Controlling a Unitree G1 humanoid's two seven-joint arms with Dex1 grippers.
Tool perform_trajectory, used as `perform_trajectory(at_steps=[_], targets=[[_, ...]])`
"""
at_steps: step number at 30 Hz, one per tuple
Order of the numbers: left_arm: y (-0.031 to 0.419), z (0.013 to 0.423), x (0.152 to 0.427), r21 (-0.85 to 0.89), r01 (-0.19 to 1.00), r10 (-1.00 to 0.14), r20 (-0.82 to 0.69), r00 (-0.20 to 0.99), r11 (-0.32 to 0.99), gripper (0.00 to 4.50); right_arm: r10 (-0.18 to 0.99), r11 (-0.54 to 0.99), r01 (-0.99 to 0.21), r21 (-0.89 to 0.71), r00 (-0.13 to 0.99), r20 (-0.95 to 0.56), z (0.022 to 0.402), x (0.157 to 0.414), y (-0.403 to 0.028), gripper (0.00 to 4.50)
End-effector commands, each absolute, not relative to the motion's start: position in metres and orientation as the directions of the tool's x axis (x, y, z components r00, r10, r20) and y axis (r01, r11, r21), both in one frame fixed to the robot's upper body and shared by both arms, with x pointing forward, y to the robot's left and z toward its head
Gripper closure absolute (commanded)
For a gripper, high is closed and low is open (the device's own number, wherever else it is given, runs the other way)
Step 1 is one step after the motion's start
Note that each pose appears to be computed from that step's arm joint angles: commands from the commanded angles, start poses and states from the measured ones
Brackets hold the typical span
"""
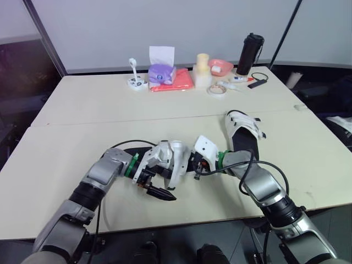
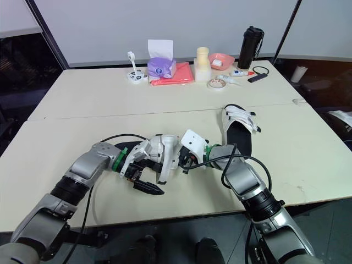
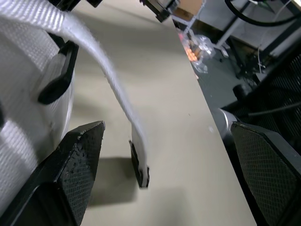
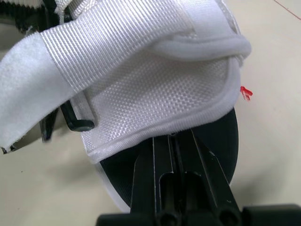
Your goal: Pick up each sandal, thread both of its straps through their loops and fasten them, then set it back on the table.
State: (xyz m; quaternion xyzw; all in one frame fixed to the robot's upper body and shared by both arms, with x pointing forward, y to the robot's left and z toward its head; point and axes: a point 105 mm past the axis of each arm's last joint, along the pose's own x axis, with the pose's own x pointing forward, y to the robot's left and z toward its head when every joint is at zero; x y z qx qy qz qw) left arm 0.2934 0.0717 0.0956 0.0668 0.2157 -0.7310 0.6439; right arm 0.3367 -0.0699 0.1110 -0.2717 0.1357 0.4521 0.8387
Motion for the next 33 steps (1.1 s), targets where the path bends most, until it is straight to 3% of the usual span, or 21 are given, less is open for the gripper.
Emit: perform_trajectory(at_steps=[1,3,17,18,20,26,33], targets=[[0.066,0.108,0.301,-0.198,0.979,-0.927,-0.353,-0.123,-0.054,0.30,0.692,0.434,-0.837,-0.332,0.546,-0.472,0.112,0.335,-0.066,4.50],[0.064,0.111,0.301,-0.209,0.977,-0.933,-0.338,-0.120,-0.050,0.91,0.692,0.435,-0.837,-0.332,0.547,-0.472,0.112,0.334,-0.066,4.50],[0.067,0.120,0.299,-0.313,0.950,-0.957,-0.280,-0.073,0.019,0.91,0.691,0.434,-0.836,-0.335,0.548,-0.472,0.111,0.335,-0.065,4.50],[0.067,0.120,0.299,-0.314,0.949,-0.958,-0.279,-0.073,0.019,1.34,0.691,0.434,-0.836,-0.336,0.548,-0.472,0.111,0.335,-0.065,4.50],[0.066,0.119,0.298,-0.316,0.948,-0.957,-0.281,-0.074,0.019,1.68,0.691,0.433,-0.836,-0.337,0.547,-0.472,0.111,0.335,-0.065,4.50],[0.070,0.117,0.296,-0.313,0.949,-0.954,-0.291,-0.070,0.026,4.47,0.689,0.434,-0.836,-0.337,0.548,-0.473,0.111,0.335,-0.066,4.50],[0.075,0.133,0.295,-0.336,0.941,-0.968,-0.245,-0.056,0.030,4.47,0.688,0.437,-0.835,-0.336,0.550,-0.473,0.111,0.335,-0.066,4.50]])
